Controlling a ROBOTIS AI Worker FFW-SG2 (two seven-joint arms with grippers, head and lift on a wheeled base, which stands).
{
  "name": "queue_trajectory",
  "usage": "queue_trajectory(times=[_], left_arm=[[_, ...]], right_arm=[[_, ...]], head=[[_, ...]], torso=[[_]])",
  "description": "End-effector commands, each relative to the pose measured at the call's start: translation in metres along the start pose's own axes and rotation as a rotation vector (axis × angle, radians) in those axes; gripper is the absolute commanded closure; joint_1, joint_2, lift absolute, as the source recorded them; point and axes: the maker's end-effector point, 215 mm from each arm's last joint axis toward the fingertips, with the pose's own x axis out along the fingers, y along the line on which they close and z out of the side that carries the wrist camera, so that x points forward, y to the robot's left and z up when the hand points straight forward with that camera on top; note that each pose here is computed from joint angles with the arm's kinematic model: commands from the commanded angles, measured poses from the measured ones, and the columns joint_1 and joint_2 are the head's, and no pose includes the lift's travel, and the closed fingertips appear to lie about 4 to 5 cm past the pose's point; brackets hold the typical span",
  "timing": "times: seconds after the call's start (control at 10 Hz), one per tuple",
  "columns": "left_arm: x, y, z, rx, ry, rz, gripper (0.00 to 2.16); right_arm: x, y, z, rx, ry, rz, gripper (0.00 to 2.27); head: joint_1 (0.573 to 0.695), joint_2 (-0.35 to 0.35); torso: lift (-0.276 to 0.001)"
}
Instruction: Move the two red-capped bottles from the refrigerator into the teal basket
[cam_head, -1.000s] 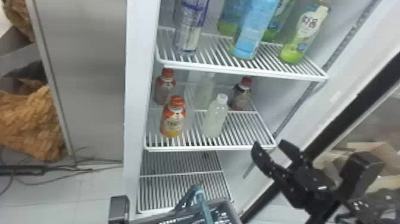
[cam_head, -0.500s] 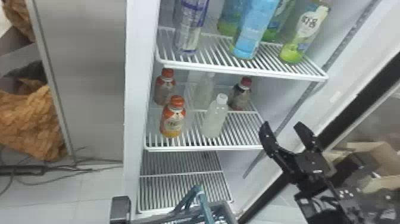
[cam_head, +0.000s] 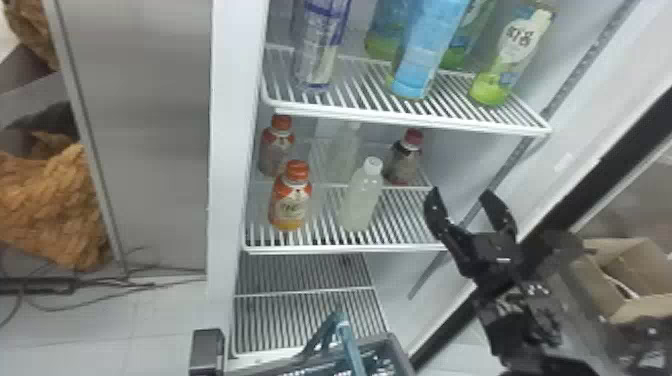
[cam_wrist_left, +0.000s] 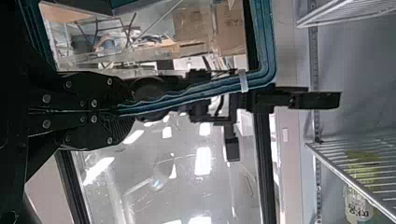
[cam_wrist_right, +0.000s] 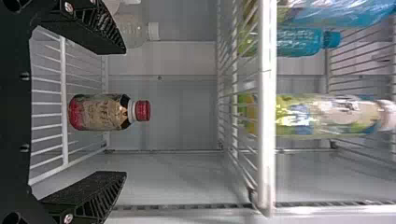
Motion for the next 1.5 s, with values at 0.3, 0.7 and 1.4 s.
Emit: queue_trajectory(times=[0.3, 0.7, 1.4], left_arm=[[0.002, -0.001, -0.001, -0.009, 0.002, -0.007, 1.12], [0.003, -0.001, -0.002, -0.011, 0.005, -0.009, 1.12], [0.007, -0.004, -0.004, -0.014, 0.012, -0.019, 1.12]], right_arm=[[0.054, 0.005, -0.028, 0.007, 0.042, 0.019, 0.08], [0.088, 0.005, -0.045, -0.005, 0.094, 0.011, 0.08], [0.134, 0.008, -0.078, -0.044, 0.175, -0.011, 0.08]], head=[[0.695, -0.350], [0.695, -0.350], [0.695, -0.350]], torso=[[-0.228], [-0.228], [-0.228]])
